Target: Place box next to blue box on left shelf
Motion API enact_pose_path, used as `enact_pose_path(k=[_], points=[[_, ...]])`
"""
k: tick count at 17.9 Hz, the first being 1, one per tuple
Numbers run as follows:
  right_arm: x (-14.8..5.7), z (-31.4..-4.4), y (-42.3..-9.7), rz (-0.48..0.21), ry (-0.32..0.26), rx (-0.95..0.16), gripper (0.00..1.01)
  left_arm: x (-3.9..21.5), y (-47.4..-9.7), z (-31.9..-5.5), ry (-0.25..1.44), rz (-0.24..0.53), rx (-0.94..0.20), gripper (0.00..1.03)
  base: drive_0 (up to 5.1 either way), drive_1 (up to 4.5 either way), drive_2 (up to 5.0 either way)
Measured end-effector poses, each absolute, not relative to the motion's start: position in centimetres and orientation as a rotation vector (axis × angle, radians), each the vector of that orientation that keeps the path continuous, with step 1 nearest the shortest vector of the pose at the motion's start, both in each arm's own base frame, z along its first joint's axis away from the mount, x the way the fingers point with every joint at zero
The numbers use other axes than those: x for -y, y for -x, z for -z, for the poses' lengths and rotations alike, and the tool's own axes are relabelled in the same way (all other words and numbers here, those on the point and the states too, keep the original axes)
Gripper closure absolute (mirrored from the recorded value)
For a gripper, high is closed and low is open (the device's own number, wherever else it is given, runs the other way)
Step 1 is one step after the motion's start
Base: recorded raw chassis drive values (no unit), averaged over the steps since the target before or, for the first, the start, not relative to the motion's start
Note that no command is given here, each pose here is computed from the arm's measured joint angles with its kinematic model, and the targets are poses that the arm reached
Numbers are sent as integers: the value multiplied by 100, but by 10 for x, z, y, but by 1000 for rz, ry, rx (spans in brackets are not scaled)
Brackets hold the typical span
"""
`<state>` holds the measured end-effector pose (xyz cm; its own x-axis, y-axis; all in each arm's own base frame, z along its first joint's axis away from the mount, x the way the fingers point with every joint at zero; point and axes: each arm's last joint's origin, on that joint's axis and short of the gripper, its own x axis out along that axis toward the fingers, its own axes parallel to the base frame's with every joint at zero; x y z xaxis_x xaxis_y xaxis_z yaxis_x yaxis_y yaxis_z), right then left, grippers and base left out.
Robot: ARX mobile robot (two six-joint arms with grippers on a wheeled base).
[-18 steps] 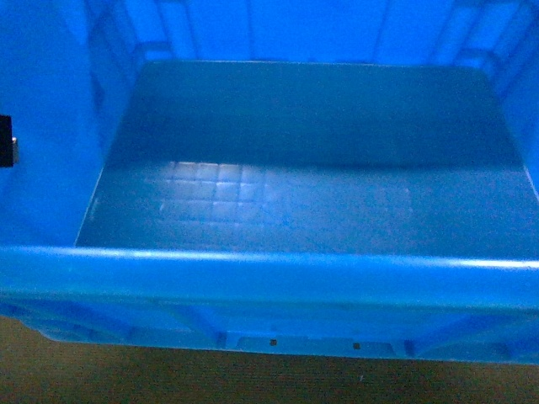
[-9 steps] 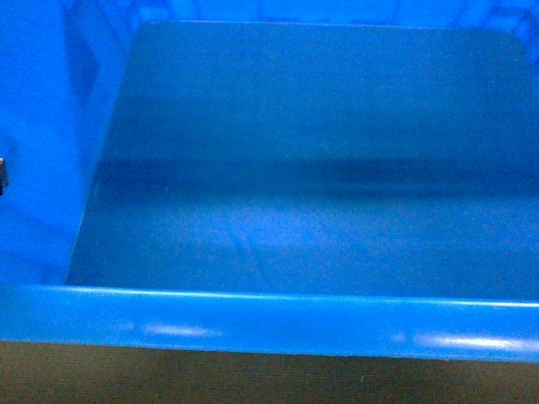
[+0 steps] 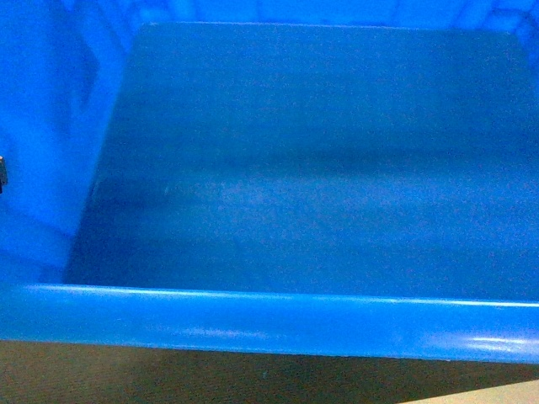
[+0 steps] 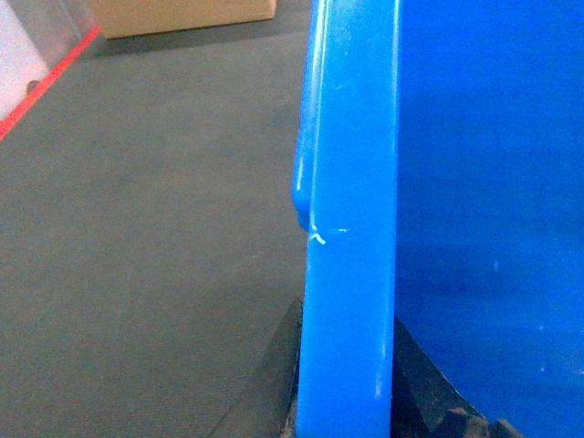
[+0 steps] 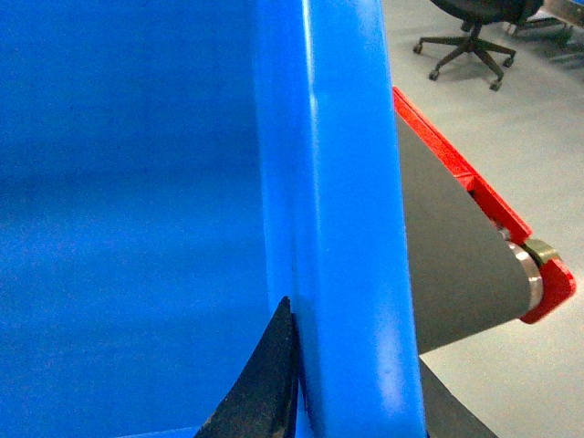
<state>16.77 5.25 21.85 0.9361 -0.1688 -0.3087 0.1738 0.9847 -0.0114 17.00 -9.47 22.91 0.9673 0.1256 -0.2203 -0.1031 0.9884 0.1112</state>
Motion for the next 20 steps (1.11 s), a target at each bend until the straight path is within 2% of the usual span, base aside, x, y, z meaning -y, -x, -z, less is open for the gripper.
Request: enact_pose_path(k=[20], points=[[-53,-218,-168,175,-16,-314,86,95,-170,-229,-99,-117,-228,90,-164,-164,-164]])
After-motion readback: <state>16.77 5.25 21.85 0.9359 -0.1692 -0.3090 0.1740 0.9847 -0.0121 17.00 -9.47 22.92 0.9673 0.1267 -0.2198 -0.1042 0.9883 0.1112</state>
